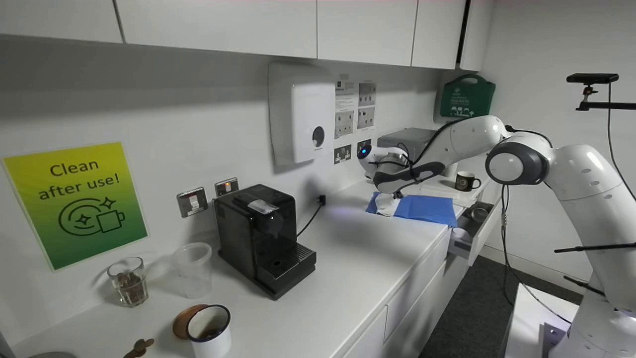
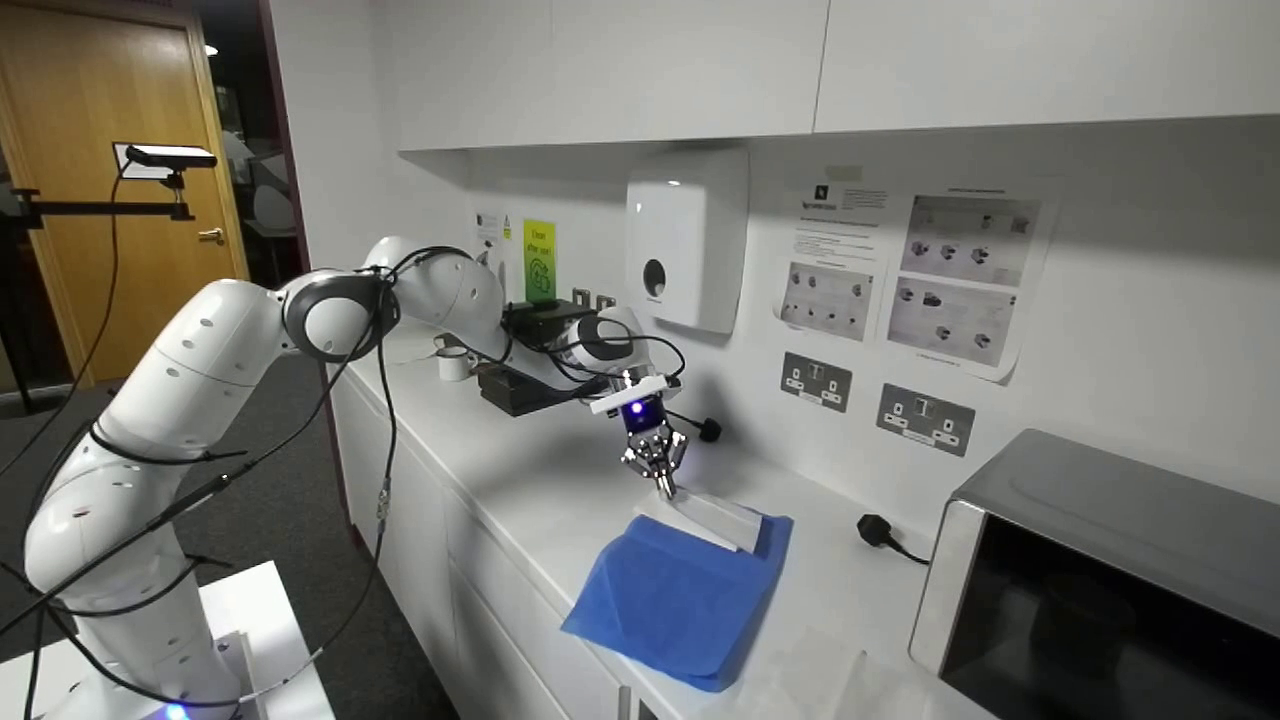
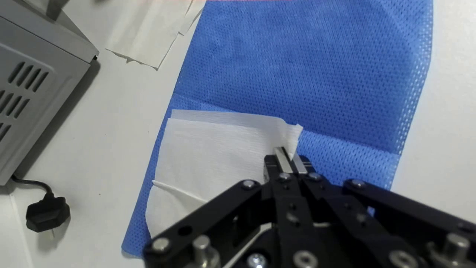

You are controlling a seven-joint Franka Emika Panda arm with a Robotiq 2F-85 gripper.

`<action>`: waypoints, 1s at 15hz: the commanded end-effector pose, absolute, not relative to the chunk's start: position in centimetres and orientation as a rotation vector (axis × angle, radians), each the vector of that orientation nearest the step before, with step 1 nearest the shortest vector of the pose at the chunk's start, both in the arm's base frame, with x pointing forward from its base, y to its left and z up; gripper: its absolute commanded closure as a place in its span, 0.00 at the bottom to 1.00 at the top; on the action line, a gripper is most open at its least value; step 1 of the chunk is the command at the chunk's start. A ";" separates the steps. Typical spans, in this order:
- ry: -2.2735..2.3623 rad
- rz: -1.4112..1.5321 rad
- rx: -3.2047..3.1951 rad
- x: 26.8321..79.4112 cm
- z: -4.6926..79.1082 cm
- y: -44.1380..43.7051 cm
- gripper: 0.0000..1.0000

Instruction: Pick up the napkin from the counter and put it on the blue cloth

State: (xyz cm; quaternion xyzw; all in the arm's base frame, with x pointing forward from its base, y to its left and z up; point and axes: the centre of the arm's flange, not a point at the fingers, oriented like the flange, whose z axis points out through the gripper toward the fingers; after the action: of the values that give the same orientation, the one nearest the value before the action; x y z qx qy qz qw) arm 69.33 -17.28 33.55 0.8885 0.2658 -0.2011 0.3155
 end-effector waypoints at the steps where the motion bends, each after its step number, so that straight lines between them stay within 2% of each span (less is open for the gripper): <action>1: 0.730 -0.550 2.357 70.3 34.2 -18.1 1.00; 15: 0.679 -0.543 2.359 69.5 33.5 -17.6 0.99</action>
State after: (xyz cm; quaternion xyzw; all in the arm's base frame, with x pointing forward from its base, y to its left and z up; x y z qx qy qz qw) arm 69.52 -17.59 33.52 0.8925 0.2568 -0.2054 0.3087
